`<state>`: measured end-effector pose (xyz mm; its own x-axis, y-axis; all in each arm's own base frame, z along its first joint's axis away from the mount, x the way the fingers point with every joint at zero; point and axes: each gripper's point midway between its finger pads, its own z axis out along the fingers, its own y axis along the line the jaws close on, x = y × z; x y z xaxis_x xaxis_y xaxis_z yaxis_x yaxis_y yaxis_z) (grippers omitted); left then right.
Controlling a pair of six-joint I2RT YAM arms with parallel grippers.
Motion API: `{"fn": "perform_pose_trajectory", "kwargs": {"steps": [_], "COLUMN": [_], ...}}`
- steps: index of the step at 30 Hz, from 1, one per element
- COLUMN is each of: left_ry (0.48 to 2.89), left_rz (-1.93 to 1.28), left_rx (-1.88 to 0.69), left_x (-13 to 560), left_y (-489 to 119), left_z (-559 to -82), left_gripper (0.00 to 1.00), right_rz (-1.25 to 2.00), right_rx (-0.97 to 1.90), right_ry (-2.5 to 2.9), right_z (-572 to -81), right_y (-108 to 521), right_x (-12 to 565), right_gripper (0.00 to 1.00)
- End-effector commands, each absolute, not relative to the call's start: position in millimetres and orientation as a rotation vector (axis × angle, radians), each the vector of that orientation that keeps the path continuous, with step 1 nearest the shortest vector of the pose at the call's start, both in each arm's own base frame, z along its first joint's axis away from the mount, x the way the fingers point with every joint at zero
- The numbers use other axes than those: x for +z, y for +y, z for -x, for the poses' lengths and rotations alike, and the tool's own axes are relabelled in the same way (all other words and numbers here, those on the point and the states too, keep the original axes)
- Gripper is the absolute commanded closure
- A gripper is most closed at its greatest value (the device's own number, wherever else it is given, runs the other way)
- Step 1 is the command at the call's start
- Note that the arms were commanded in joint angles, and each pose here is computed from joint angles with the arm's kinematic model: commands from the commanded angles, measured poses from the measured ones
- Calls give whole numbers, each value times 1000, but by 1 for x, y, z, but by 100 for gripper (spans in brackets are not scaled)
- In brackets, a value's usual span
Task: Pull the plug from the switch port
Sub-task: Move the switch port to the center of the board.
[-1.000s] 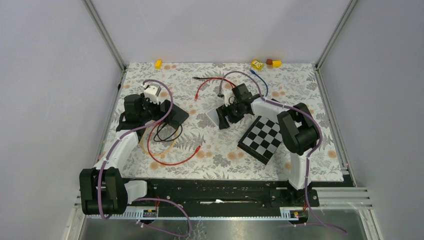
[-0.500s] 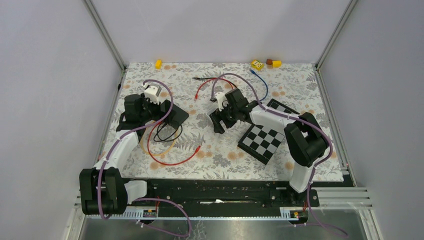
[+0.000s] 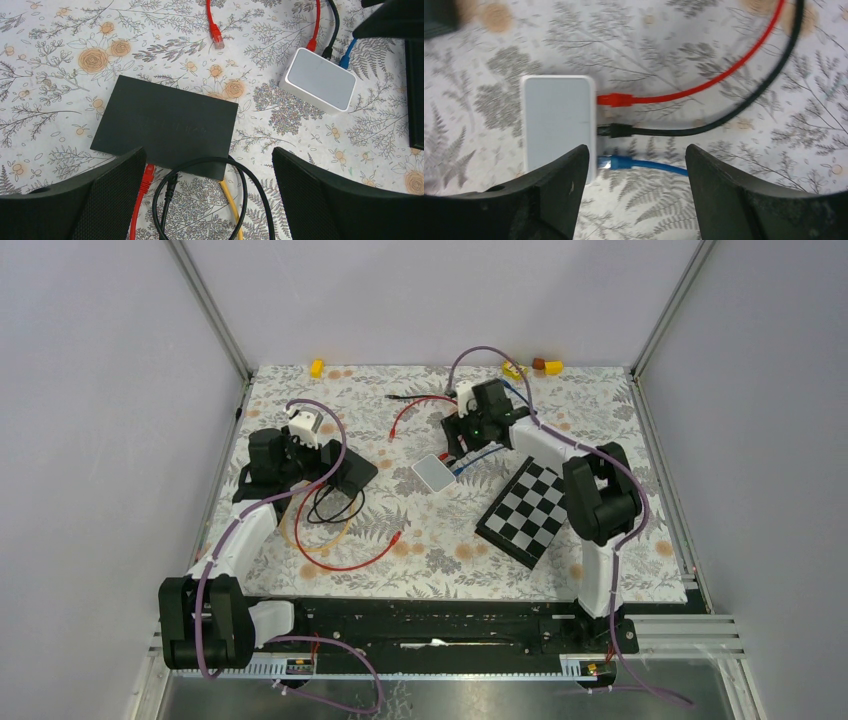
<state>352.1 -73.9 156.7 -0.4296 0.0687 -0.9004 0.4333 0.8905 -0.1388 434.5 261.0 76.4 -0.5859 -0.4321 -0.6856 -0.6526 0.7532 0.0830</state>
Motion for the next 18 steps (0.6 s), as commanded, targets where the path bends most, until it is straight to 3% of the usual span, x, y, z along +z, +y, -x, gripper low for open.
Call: {"fn": "perform_pose_trajectory", "kwargs": {"steps": [1, 7, 18], "left_ry": [1911, 1911, 1905], "left_rz": [-398, -401, -413], "left_rx": [-419, -425, -460], "left_x": [184, 183, 185], "left_y": [-77, -78, -83], "left_z": [-361, -360, -357], "left_gripper": [3, 3, 2], "right_rz": [641, 529, 476], "right_rx": [437, 443, 632], "right_ry": [2342, 2447, 2613], "right_z": [-462, -467, -395], "right_y": [244, 217, 216], "right_x": [74, 54, 24], "right_gripper": [25, 36, 46]}}
